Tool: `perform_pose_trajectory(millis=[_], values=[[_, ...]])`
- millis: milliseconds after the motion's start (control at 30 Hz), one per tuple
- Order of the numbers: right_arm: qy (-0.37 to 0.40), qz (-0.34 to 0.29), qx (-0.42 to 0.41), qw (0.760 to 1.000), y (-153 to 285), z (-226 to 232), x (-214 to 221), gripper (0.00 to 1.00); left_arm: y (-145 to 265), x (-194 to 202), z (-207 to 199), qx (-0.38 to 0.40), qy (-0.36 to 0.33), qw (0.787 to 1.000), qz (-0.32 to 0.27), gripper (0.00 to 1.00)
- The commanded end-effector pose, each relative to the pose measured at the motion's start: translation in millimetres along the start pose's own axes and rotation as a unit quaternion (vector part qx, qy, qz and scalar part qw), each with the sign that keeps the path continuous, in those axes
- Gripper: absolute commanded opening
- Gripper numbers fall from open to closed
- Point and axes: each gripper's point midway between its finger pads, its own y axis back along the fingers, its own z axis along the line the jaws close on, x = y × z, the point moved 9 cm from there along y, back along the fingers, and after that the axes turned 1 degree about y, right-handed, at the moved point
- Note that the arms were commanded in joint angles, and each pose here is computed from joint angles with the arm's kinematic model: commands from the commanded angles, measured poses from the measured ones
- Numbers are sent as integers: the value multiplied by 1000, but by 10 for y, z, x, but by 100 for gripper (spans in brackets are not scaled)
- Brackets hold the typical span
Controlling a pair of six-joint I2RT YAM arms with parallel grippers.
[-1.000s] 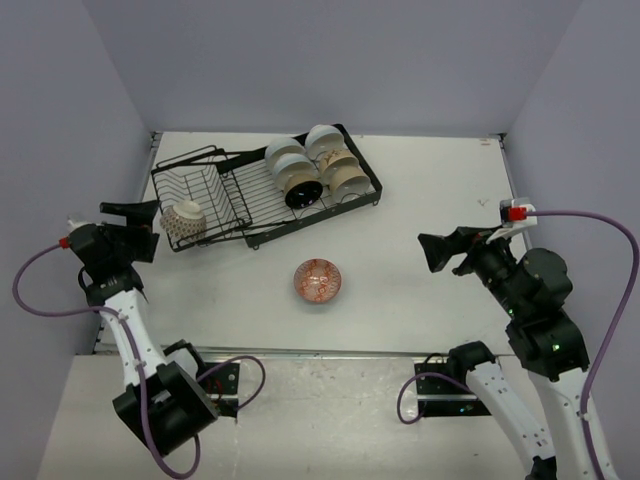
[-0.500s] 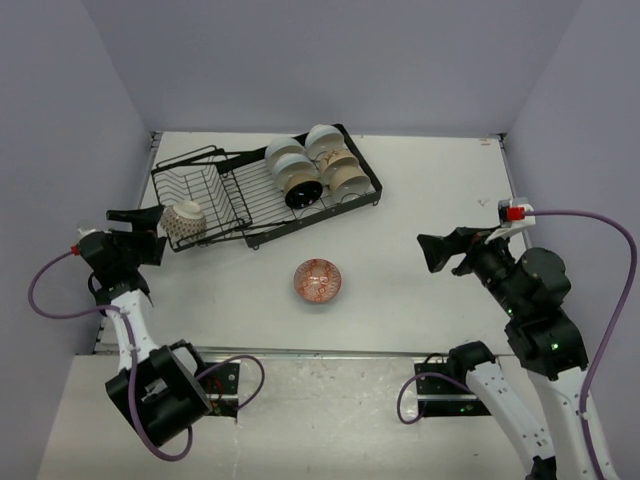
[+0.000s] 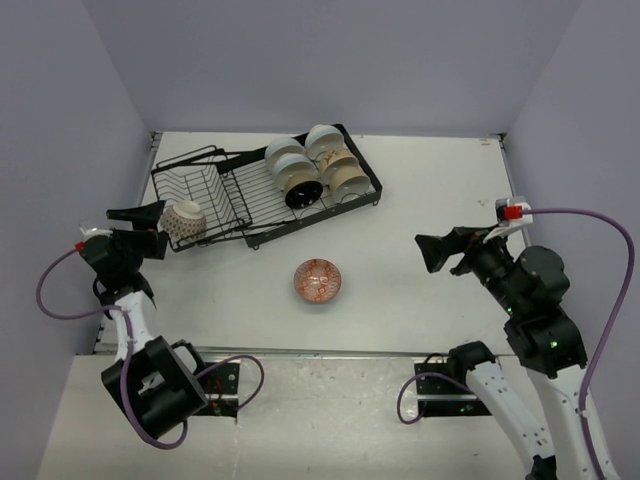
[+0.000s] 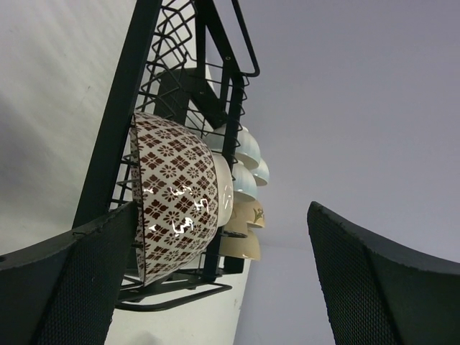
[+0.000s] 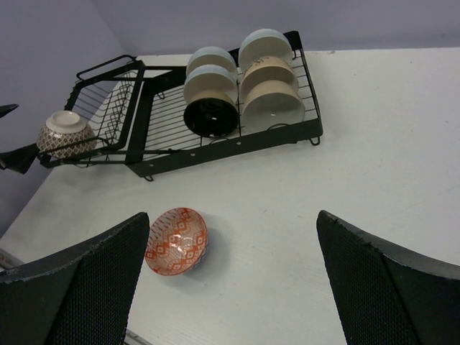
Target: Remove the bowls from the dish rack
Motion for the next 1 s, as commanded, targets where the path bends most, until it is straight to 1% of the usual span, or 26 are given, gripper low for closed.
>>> perform_pose_trajectory(millis=[0,333,600,733,800,967], values=[[11,-4,-14,1000,-52,15,-29,99,-2,-10,-75,43,-5,999,6,99],[12,1,-36,999,-69,47,-15,99,-22,7,-44,72,5,997,11,97],[14,2,-54,998,-67,77,-13,99,-37,65,116,80,33,996,18,94],[14,-2,-55,998,-63,80,-19,99,-35,75,140,102,36,994,16,94],[14,-2,-60,998,-68,87,-17,99,-35,86,161,107,41,993,16,91],[14,3,-64,998,-78,92,-13,99,-34,102,193,119,43,992,17,87]])
